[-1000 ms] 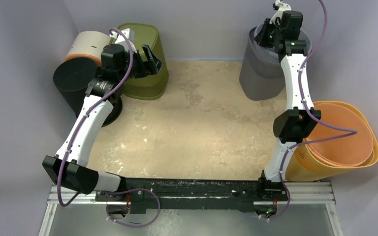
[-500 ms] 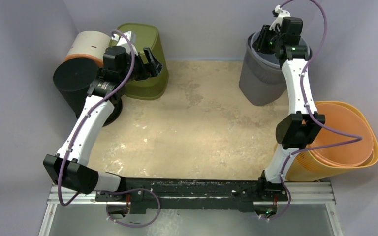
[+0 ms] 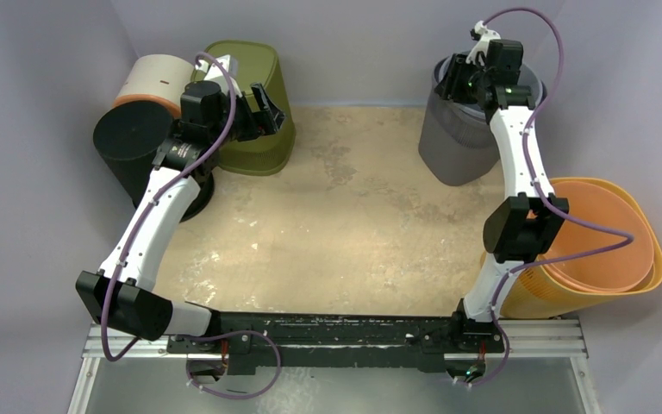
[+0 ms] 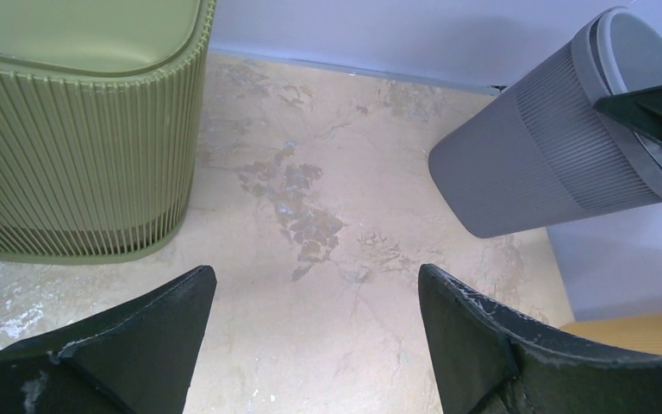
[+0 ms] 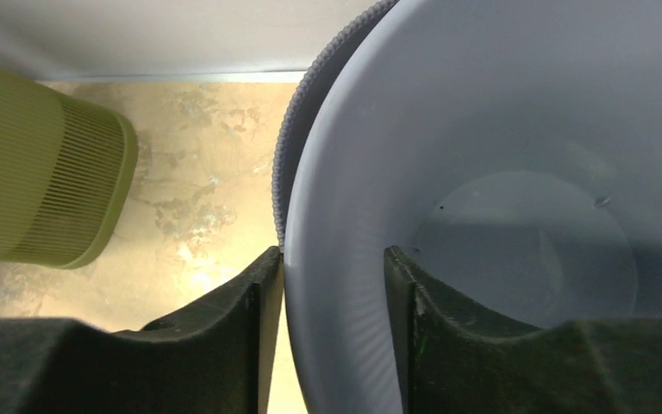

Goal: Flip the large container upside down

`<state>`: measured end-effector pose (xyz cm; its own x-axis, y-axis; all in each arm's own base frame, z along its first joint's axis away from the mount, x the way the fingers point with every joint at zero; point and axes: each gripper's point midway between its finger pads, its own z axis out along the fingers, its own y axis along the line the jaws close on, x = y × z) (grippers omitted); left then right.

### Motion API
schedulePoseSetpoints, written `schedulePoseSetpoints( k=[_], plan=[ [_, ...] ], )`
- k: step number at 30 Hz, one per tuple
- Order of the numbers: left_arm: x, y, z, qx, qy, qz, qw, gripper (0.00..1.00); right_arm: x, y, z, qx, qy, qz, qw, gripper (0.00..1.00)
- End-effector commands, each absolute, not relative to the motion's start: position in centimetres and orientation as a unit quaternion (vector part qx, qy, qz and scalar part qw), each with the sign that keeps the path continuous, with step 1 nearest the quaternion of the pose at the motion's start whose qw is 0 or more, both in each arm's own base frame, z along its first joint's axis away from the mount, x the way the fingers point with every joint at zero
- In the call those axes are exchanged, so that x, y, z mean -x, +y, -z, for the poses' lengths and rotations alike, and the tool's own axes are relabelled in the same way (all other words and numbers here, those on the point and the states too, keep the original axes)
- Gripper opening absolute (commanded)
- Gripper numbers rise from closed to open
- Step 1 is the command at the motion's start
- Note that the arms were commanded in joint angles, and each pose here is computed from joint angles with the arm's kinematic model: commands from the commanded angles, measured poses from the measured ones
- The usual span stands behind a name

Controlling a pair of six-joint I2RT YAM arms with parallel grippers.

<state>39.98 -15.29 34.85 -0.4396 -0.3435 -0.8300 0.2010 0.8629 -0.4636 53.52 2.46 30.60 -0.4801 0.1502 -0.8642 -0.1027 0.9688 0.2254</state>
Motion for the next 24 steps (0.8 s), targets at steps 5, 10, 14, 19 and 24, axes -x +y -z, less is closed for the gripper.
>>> schedulePoseSetpoints(
  k=[5,10,14,19,24],
  plan=[
    [-40.2,-15.4,-35.7,0.044,0.798,0.26,0.542,0.84,-53.4,3.3,-31.8,0.001,0.841,-0.148,0.52,0.17],
    [-40.3,-15.3,-35.7,0.042,0.798,0.258,0.543,0.84,-53.6,3.5,-34.8,0.014,0.827,-0.152,0.542,0.01],
    [-40.4,-15.4,-35.6,0.041,0.799,0.257,0.542,0.84,-53.7,3.9,-37.7,0.029,0.815,-0.158,0.557,0.01],
    [-40.4,-15.4,-35.4,0.04,0.8,0.256,0.541,0.84,-53.3,3.8,-38.4,0.034,0.812,-0.152,0.563,0.02],
    [-40.4,-15.4,-35.1,0.039,0.802,0.255,0.539,0.84,-53.3,4.1,-36.9,0.037,0.821,-0.16,0.547,0.06]
  ],
)
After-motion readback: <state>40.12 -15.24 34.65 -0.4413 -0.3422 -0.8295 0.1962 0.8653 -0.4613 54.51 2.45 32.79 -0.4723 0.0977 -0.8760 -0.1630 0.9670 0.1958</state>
